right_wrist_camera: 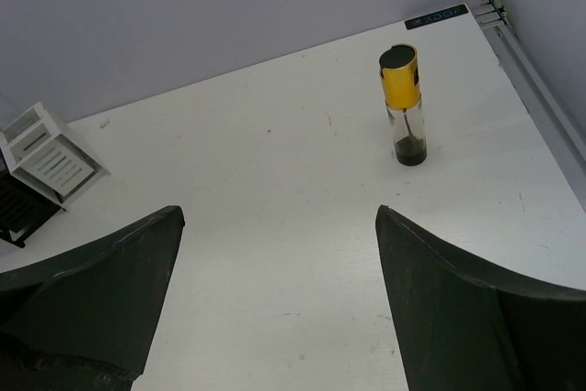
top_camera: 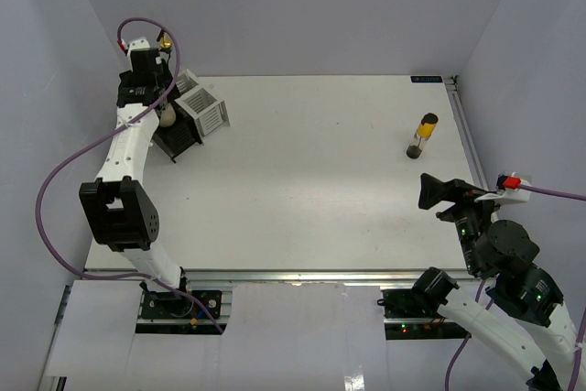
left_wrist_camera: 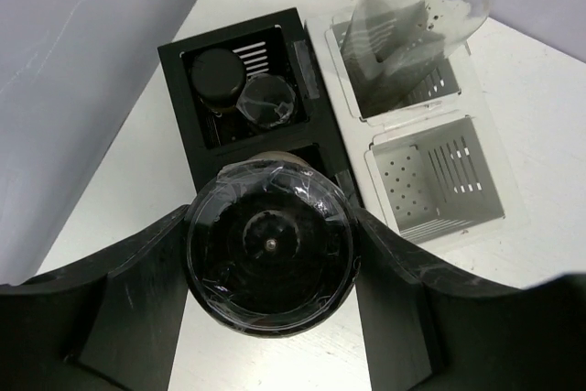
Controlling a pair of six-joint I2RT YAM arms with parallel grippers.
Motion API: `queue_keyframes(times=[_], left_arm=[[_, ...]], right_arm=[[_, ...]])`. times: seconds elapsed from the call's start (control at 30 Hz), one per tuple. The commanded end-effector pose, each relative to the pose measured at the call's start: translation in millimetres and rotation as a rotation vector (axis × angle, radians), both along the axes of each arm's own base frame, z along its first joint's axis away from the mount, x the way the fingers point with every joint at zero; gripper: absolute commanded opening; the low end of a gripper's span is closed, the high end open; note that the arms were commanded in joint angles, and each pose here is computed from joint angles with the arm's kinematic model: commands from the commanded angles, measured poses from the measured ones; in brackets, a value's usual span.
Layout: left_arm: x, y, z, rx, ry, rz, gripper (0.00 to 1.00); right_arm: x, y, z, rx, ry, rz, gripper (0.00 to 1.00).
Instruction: Organize the condiment bottles
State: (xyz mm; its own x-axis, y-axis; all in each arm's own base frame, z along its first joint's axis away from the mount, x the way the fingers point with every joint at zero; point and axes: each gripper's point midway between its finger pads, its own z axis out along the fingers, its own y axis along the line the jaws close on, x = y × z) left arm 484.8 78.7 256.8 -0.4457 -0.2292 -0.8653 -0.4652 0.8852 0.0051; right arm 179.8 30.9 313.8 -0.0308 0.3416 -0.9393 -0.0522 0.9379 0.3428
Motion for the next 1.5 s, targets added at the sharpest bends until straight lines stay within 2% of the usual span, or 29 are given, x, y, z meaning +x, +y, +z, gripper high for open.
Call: queue_keyframes(times=[0.0,0.43,0.5,0.57,0.6,0.63,0.7,1.1,1.17,1.33,1.47], left_arm=[[-6.1,-2.1,32.1,-0.029,-0.123,-0.008,0.00],[-7.5,-8.1,-6.4,-0.071,-0.070,-0.018,0.02],[-6.8,-9.8,-11.3,-0.078,-0.060,-0.021,0.16],[-6.4,-10.0,-18.4,-0.080,-0.037,-0.022,0.47],[-6.0,-9.8,-19.6,-0.079,-0.033,-0.021,0.56],[-5.7,-9.5,-21.2,-0.078,-0.028,-0.020,0.64],[-5.5,-8.0,-26.0,-0.073,-0.012,-0.015,0.72],[-2.0,-4.1,-45.0,-0.066,0.039,0.004,0.74],[-0.5,-2.8,-49.2,-0.062,0.052,0.010,0.76],[1.0,0.3,-56.4,-0.056,0.076,0.022,0.87],[2.2,1.1,-54.8,-0.049,0.087,0.023,0.90]], right_arm=[[0.4,-3.3,11.4,0.036,-0.044,-0.017,0.92],[-1.9,-6.5,11.9,0.043,-0.050,-0.021,0.92],[-2.3,-7.3,12.2,0.045,-0.053,-0.022,0.92],[-2.7,-7.8,12.7,0.047,-0.057,-0.023,0.92],[-2.7,-8.0,12.5,0.047,-0.057,-0.023,0.92],[-2.6,-8.1,12.3,0.046,-0.057,-0.024,0.92],[-2.5,-7.9,12.1,0.044,-0.056,-0.024,0.92],[-7.0,-14.1,23.9,0.059,-0.084,-0.028,0.92],[-8.1,-15.4,26.2,0.062,-0.090,-0.028,0.92],[-8.8,-16.2,28.3,0.064,-0.094,-0.028,0.92],[-10.1,-17.3,30.7,0.074,-0.099,-0.028,0.92]])
